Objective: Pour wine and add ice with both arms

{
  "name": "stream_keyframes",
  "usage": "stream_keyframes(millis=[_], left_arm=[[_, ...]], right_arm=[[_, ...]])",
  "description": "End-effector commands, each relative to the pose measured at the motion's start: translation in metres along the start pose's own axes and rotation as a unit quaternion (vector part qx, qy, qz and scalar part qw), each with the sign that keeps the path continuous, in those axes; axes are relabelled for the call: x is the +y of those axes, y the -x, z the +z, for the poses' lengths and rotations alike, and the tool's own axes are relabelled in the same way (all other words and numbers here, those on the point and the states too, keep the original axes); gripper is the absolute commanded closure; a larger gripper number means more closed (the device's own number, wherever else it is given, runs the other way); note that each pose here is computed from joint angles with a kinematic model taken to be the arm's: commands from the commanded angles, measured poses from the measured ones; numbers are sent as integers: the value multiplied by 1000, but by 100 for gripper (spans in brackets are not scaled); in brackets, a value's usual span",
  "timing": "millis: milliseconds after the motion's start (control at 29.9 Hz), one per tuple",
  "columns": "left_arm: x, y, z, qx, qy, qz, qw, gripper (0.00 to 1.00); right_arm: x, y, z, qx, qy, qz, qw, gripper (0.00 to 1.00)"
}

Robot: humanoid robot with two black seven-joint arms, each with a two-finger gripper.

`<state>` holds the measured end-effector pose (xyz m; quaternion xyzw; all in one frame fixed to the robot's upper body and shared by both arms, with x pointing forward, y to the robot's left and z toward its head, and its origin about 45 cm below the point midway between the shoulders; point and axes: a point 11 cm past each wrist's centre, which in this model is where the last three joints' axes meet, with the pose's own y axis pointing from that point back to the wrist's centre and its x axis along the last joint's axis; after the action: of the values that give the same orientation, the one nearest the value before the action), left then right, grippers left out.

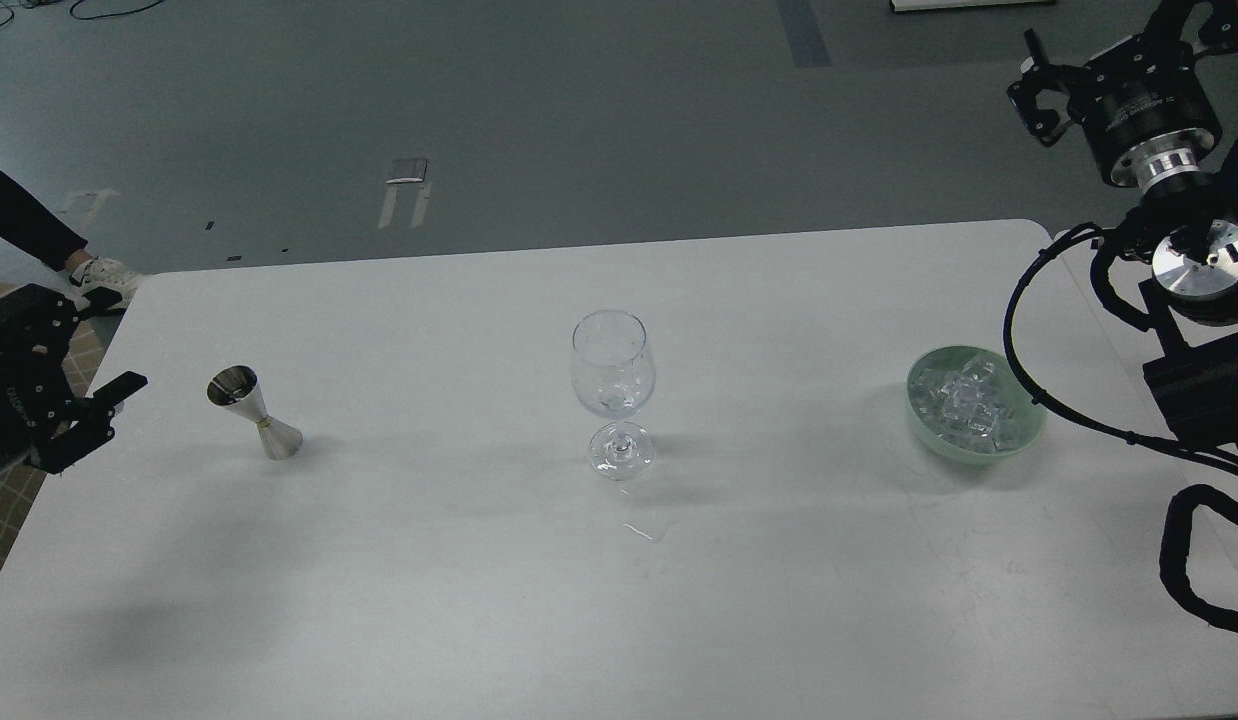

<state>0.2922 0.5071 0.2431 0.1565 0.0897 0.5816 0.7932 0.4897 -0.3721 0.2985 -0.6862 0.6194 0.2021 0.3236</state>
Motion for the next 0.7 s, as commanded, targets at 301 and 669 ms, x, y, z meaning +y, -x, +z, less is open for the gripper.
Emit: stream_keyframes(millis=[301, 669], left_arm=[[29, -16, -33, 208, 38, 79, 974, 3], [36, 11, -94, 302, 30, 97, 948, 4]], right_arm=[[2, -4, 0, 3, 2, 4, 1000, 0], [3, -5, 3, 6, 8, 5, 1000, 0]])
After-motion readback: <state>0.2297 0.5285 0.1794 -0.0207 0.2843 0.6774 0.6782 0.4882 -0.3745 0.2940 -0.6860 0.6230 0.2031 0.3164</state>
